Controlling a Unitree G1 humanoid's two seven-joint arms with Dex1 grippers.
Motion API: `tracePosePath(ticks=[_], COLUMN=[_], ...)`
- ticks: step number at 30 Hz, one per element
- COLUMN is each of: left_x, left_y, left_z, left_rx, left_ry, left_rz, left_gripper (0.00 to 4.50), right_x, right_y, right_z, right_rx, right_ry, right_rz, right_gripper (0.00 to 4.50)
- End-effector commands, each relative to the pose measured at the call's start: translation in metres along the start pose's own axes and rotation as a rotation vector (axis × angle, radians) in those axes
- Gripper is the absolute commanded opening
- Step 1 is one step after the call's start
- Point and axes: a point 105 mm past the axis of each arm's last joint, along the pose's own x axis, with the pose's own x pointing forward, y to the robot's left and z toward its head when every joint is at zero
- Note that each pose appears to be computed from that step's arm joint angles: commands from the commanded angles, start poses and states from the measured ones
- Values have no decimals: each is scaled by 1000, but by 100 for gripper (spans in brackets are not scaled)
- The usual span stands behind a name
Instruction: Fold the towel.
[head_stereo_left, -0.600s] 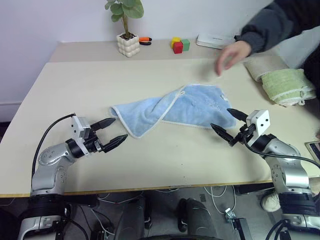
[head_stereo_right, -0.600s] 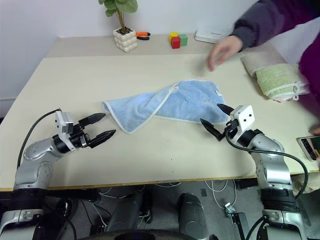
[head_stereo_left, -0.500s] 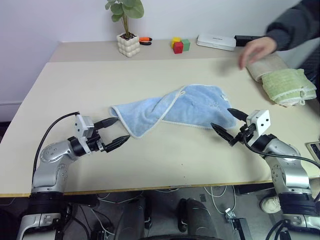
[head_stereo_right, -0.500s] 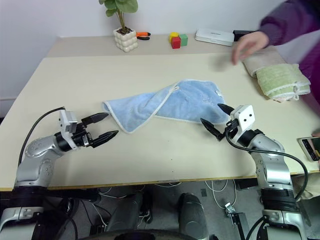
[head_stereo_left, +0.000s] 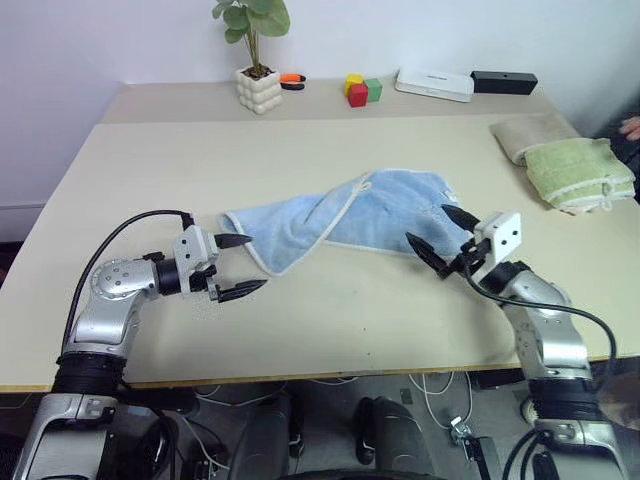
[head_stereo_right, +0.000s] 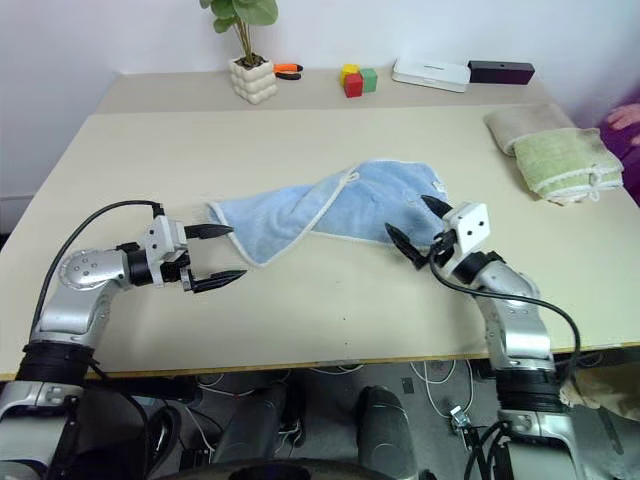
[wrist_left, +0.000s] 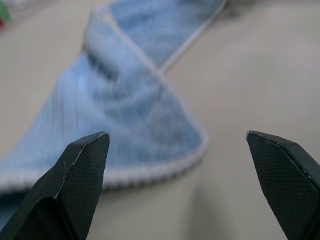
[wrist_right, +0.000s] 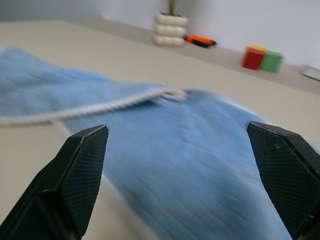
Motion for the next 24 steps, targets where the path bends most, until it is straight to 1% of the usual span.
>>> tracePosePath(ticks=[1, 3, 4, 5, 6, 9, 13, 17, 19, 21, 22, 24], left_x=[11, 13, 19, 25, 23, 39, 30, 39, 41, 39, 38, 36], left_y=[-4, -5, -6, -5, -1, -7, 5, 7, 5, 2, 1, -1], left_z=[10, 13, 16, 15, 13, 11, 3, -3, -12, -22, -24, -29], left_rx=[2, 0, -9, 0, 7, 21, 60, 90, 75, 62, 58, 38], left_ry=[-37, -45, -53, -40, -25, -4, 42, 74, 113, 170, 184, 206], left_rz=[-33, -61, -71, -73, -69, -118, -108, -131, -154, -185, -193, -215], left_gripper=[448, 448, 448, 448, 448, 448, 448, 448, 448, 397, 362, 272], right_x=[9, 13, 10, 8, 11, 10, 22, 22, 21, 20, 20, 20], right_y=[10, 17, 15, 14, 17, 9, 23, 27, 26, 26, 26, 28], right_z=[25, 33, 36, 38, 40, 52, 53, 52, 53, 51, 51, 51], right_rx=[-47, -43, -46, -59, -68, -87, -79, -77, -78, -79, -80, -80], right_ry=[-83, -106, -114, -116, -117, -161, -178, -190, -197, -196, -196, -197], right_rz=[24, 37, 38, 40, 43, 9, 3, -10, -28, -40, -42, -46], right_gripper=[450, 450, 450, 450, 450, 450, 450, 450, 450, 450, 450, 450])
